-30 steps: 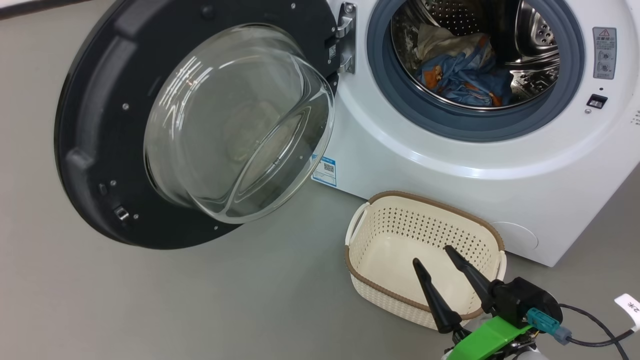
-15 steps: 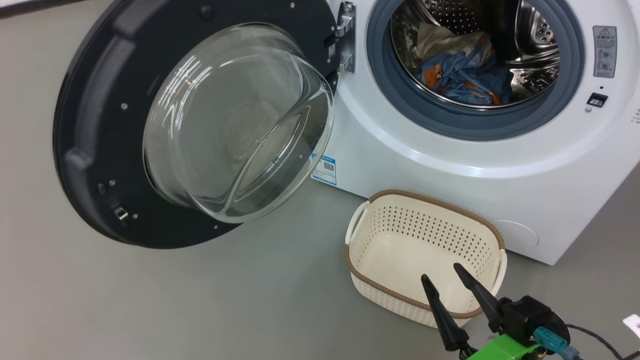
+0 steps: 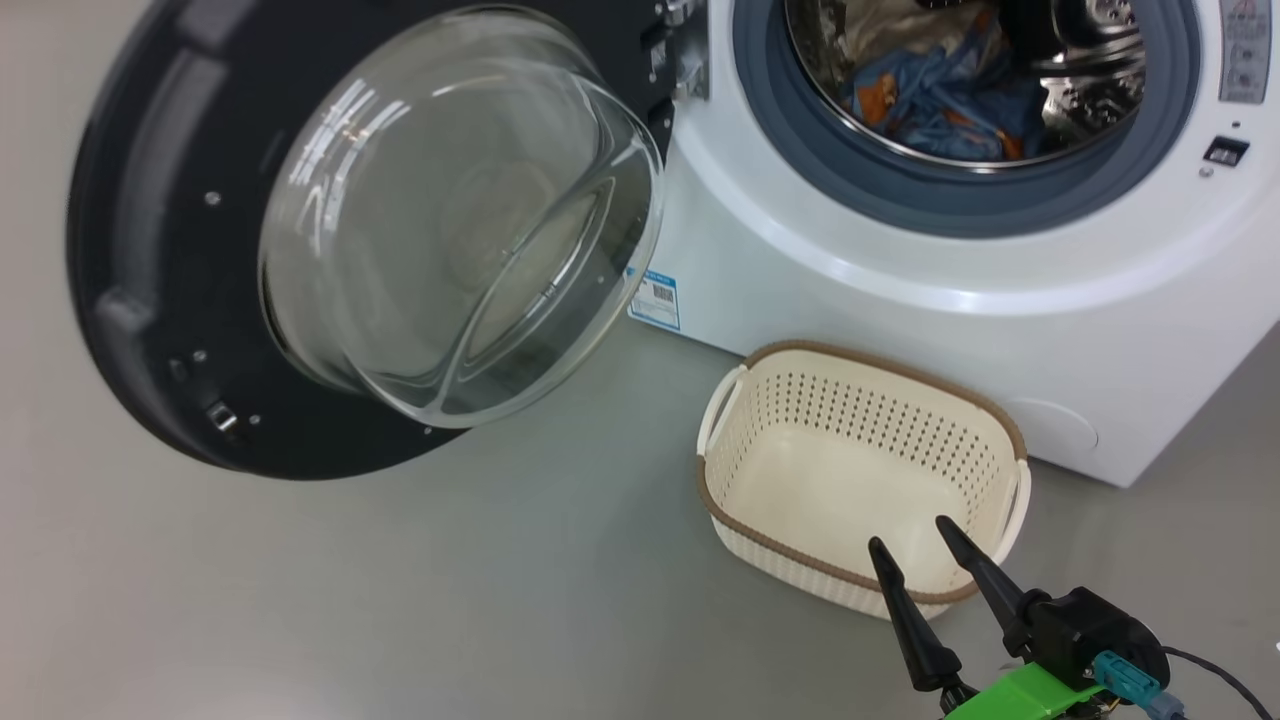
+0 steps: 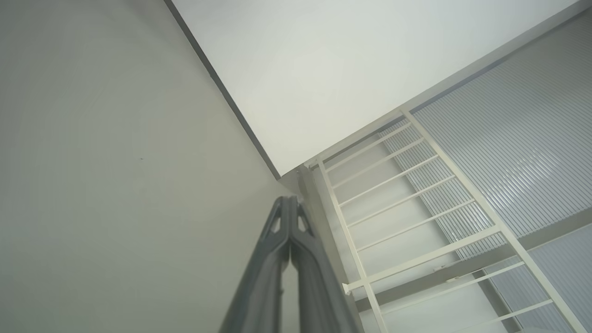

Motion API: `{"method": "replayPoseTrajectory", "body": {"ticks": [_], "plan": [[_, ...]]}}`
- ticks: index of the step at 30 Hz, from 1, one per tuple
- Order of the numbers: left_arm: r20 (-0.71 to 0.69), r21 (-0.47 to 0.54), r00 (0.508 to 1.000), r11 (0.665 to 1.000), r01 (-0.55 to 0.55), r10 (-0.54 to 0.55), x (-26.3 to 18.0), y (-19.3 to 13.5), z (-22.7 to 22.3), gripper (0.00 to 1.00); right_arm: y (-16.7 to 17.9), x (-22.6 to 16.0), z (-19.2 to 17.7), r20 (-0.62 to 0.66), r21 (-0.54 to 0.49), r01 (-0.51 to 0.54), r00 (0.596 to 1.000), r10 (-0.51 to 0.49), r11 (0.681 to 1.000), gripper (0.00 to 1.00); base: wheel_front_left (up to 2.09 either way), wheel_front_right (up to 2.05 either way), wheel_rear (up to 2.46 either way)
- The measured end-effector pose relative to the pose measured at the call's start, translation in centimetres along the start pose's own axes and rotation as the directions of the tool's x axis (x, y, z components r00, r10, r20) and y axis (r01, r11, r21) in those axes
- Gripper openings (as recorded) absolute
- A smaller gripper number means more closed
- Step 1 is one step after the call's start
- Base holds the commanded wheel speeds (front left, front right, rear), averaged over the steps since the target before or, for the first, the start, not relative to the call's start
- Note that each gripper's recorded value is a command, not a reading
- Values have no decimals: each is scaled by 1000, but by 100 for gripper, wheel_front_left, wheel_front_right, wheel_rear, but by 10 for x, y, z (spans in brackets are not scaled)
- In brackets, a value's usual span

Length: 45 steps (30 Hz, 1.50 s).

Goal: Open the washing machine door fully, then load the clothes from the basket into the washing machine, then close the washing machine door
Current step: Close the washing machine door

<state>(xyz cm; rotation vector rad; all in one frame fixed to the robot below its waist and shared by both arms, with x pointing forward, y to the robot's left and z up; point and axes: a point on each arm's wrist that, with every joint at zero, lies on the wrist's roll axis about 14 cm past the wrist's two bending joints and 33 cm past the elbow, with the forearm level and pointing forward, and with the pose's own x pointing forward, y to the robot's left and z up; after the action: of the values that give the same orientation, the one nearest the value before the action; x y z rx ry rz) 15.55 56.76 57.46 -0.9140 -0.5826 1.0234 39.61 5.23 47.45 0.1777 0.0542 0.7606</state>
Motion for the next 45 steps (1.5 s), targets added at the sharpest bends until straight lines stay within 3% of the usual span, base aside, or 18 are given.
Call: {"method": "replayPoseTrajectory", "body": {"ticks": [5,22,32,45], "plan": [[-29,1,1000,1000,5,-5,10,-8,-8,0,-10,-1,-11,-23,0,19,1000,-19,1000,100,0,0,0],[-201,-63,979,998,16,-28,49,-44,-97,0,-68,-16,-35,-62,25,173,983,-171,985,100,0,0,0],[-423,-106,904,994,13,-56,43,-54,-148,0,-79,-23,-40,-75,19,204,976,-202,979,100,0,0,0],[-542,-231,829,973,11,-139,22,-65,-164,0,-70,-17,-32,-60,5,170,984,-169,985,100,0,0,0]]}}
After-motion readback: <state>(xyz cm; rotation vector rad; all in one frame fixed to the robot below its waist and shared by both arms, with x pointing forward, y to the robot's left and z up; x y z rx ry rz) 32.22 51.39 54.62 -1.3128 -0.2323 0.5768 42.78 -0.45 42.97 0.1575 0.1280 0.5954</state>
